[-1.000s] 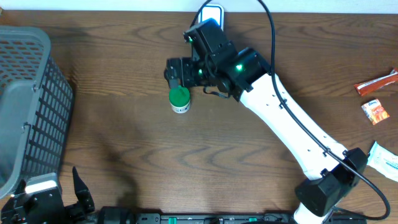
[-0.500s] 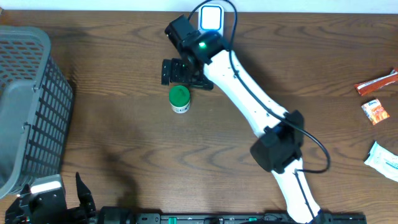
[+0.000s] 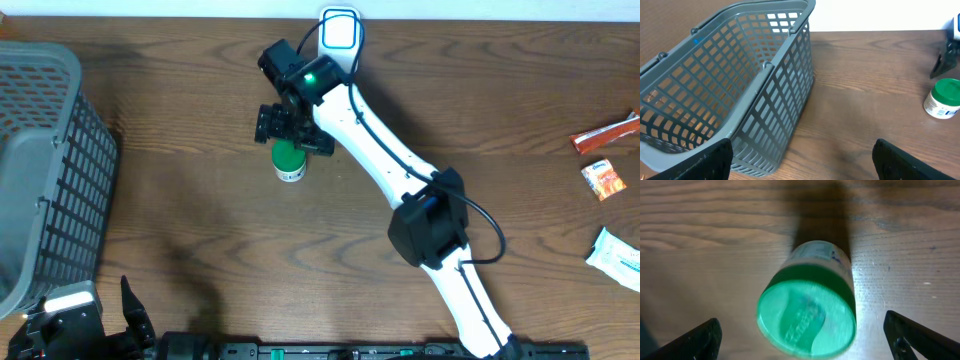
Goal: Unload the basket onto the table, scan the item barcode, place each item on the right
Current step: 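Reach the right gripper to the green-lidded jar and grasp it, then lift the jar with the right gripper toward the white scanner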
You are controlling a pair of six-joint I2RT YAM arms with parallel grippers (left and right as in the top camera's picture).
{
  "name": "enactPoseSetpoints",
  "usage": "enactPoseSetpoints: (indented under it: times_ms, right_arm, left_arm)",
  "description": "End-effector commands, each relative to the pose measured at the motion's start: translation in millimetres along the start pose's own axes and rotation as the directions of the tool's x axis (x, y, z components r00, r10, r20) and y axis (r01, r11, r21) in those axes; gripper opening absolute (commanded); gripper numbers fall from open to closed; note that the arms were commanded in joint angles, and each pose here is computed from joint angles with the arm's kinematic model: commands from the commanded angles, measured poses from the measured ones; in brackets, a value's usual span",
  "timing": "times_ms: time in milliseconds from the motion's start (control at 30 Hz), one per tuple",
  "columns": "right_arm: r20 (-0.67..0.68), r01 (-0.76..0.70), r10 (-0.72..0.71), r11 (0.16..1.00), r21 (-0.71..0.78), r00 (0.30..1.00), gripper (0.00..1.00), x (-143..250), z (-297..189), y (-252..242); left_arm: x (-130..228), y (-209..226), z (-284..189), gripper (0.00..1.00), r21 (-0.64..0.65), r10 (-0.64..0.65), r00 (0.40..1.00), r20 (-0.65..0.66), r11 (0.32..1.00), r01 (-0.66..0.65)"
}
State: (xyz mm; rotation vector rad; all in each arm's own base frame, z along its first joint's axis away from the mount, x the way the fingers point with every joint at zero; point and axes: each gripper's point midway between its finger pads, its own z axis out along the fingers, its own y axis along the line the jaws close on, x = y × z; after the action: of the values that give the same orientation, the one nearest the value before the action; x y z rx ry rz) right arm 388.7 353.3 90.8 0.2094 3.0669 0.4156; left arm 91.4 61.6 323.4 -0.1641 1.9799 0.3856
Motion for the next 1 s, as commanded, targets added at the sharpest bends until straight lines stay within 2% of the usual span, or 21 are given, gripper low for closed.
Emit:
enactPoseSetpoints:
  times_ms: [0,367,433,567,700,800,967]
  right_arm:
    - [-0.030,-0.022,0.023,0.999,0.030,0.999,0.99,3.2,23.8,-3.2]
    - [-0.078,0.026,-0.020,0.997,0.079,0.997,0.98,19.7,63.8,-3.8]
    - [-0.081,0.028,-0.021,0.996,0.082,0.997,0.93,20.7,66.5,-3.9]
    - [-0.072,0.029,-0.022,0.995,0.100,0.997,0.72,19.4,68.4,-7.2]
    - [-0.058,0.036,-0.028,0.989,0.142,0.998,0.67,17.7,67.4,-15.9]
    - [-0.077,0.058,-0.046,0.985,0.163,0.996,0.60,20.8,66.1,-21.9]
    - [-0.148,0.094,-0.077,0.989,0.113,0.986,0.57,29.0,56.7,-19.0]
  left_arm:
    - [0.1,0.9,-2.0,0.89,-0.002,-0.017,1.000,0.005,1.000,0.017]
    - [2.7,0.9,-2.0,0.89,-0.002,-0.013,1.000,-0.005,1.000,0.013]
    - [4.7,0.8,-2.0,0.89,-0.002,-0.009,1.000,-0.013,1.000,0.009]
    - [5.3,0.8,-2.0,0.89,-0.002,-0.008,1.000,-0.016,1.000,0.008]
    - [5.4,0.8,-2.0,0.89,-0.002,-0.008,1.000,-0.016,1.000,0.008]
    - [5.4,0.8,-2.0,0.89,-0.002,-0.008,1.000,-0.016,1.000,0.008]
    - [5.5,0.8,-2.0,0.89,-0.002,-0.008,1.000,-0.016,1.000,0.008]
